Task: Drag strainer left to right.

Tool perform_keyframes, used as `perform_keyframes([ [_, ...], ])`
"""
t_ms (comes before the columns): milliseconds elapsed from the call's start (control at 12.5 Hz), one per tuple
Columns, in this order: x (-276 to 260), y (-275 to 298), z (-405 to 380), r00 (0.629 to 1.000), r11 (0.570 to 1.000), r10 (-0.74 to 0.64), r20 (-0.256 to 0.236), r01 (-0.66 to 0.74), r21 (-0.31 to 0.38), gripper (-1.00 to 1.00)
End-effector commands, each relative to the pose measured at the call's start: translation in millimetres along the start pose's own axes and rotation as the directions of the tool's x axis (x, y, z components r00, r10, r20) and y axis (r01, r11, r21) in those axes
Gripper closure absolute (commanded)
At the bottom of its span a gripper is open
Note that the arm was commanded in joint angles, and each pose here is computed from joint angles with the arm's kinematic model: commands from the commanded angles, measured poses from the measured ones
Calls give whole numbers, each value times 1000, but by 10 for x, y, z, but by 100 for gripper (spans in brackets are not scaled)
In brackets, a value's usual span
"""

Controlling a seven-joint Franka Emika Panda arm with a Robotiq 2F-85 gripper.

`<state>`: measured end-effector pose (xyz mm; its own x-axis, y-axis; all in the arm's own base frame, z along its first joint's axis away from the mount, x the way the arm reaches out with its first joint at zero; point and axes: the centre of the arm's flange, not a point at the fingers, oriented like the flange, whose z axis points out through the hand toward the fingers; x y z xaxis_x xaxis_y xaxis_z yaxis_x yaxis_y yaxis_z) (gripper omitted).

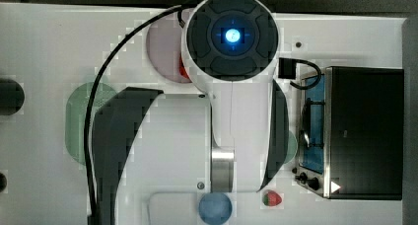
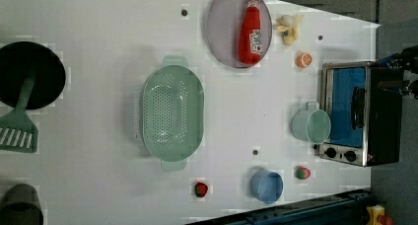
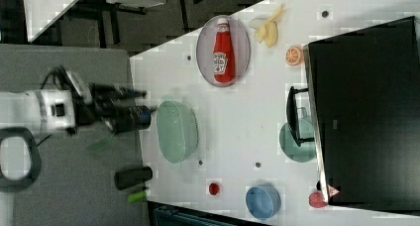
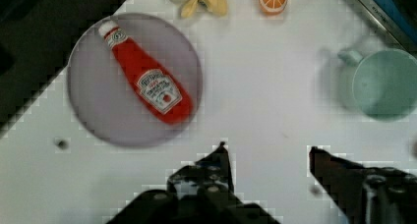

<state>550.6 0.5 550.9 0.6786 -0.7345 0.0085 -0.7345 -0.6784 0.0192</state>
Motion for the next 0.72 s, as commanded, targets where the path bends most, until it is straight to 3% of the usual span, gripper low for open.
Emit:
perform_keyframes([
  [80, -1022, 1636, -1029, 997, 997, 69, 15, -70, 27, -60],
  [240, -1031, 1618, -1023, 998, 997, 66, 15, -66, 25, -100],
  [480, -1213, 1312, -944, 1000, 1000, 5, 13, -5, 19, -100],
  [720, -1589, 682, -657, 995, 995, -99, -24, 99, -15, -100],
])
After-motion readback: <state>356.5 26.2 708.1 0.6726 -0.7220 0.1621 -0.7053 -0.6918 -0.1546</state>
